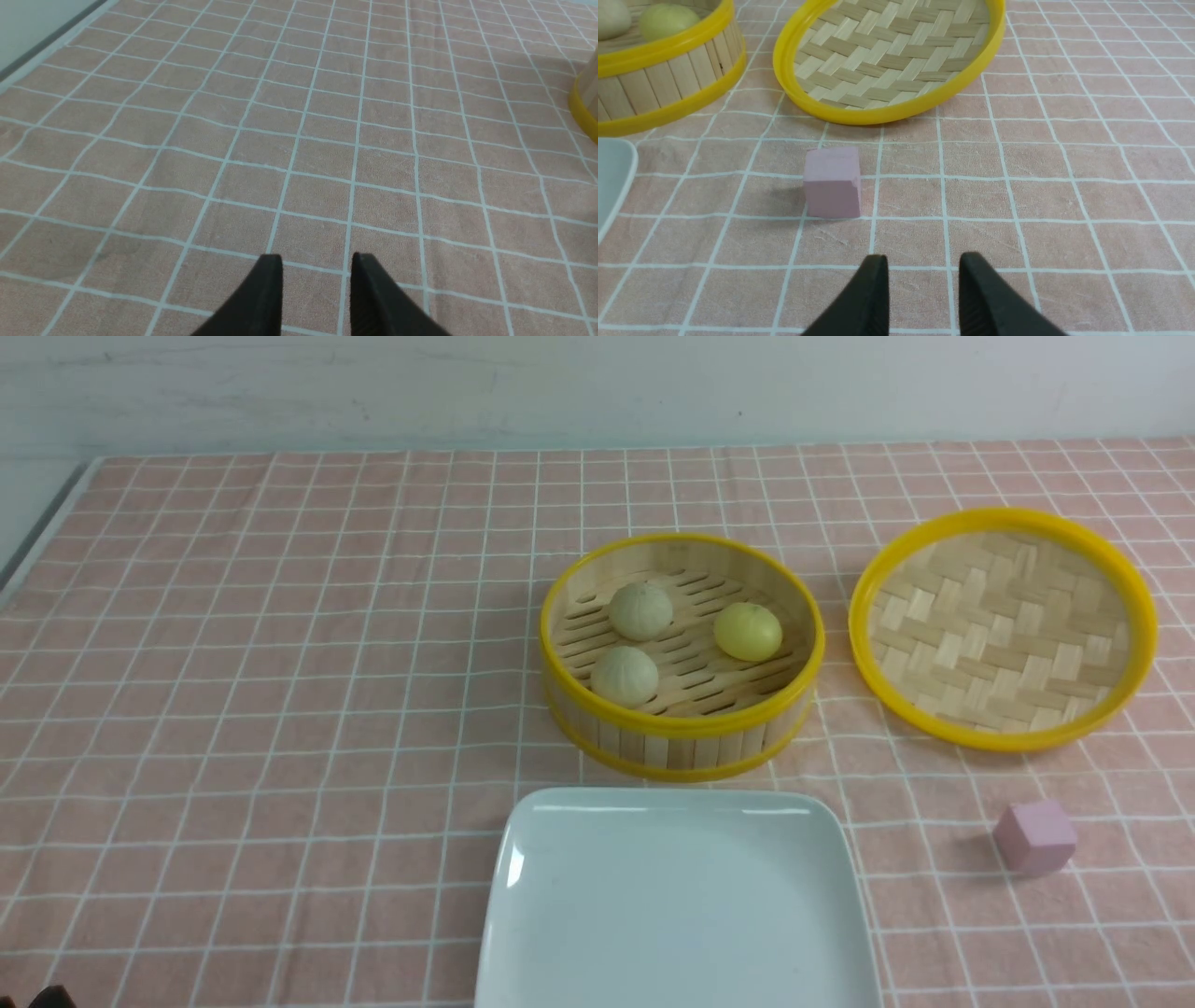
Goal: Put the steamed buns into the plate on the pink tablecloth.
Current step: 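Reach toward a bun in the bamboo steamer with the right gripper, then move the steamed bun from the bamboo steamer onto the white plate with the right gripper, then reach into the bamboo steamer and grasp a bun with the left gripper, then carry the bun from the bamboo steamer to the plate with the left gripper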
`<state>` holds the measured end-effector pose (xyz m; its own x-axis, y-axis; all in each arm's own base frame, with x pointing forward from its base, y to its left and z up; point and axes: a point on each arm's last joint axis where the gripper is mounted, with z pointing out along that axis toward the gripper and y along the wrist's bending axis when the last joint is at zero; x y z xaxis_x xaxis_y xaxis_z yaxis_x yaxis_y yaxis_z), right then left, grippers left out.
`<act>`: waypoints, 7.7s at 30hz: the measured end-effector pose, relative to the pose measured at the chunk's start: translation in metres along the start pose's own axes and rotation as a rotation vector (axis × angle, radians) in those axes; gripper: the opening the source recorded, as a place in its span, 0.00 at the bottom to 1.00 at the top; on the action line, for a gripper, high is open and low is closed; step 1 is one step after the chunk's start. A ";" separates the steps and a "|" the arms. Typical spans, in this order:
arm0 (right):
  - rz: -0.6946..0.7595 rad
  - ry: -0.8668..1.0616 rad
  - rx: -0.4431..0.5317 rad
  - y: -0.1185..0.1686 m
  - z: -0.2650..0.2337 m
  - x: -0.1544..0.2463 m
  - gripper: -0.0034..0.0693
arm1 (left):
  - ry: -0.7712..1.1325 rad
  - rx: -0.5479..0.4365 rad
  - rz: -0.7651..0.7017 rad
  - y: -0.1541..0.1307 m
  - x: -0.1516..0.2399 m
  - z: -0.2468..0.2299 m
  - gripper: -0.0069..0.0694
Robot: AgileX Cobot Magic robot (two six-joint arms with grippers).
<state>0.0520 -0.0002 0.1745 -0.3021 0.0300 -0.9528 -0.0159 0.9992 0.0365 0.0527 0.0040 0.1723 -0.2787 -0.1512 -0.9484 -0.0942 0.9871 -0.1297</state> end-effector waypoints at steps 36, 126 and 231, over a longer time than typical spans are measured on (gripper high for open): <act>0.671 -0.217 -0.234 0.014 -0.024 -0.068 0.04 | -0.018 0.359 -0.916 -0.032 -0.053 -0.026 0.33; -0.415 0.945 -0.448 0.237 0.197 -0.077 0.28 | 0.791 0.204 -0.313 -0.052 -0.093 0.054 0.26; -0.385 0.430 -0.379 0.056 -0.007 -0.132 0.10 | 1.152 0.446 0.046 -0.233 -0.048 0.204 0.41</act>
<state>0.0847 0.0515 0.3043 -0.5577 -0.4168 -0.7178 -0.5066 0.8559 -0.1034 0.2827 -0.2083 0.1891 -0.9730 0.1484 -0.1766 0.2092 0.8904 -0.4043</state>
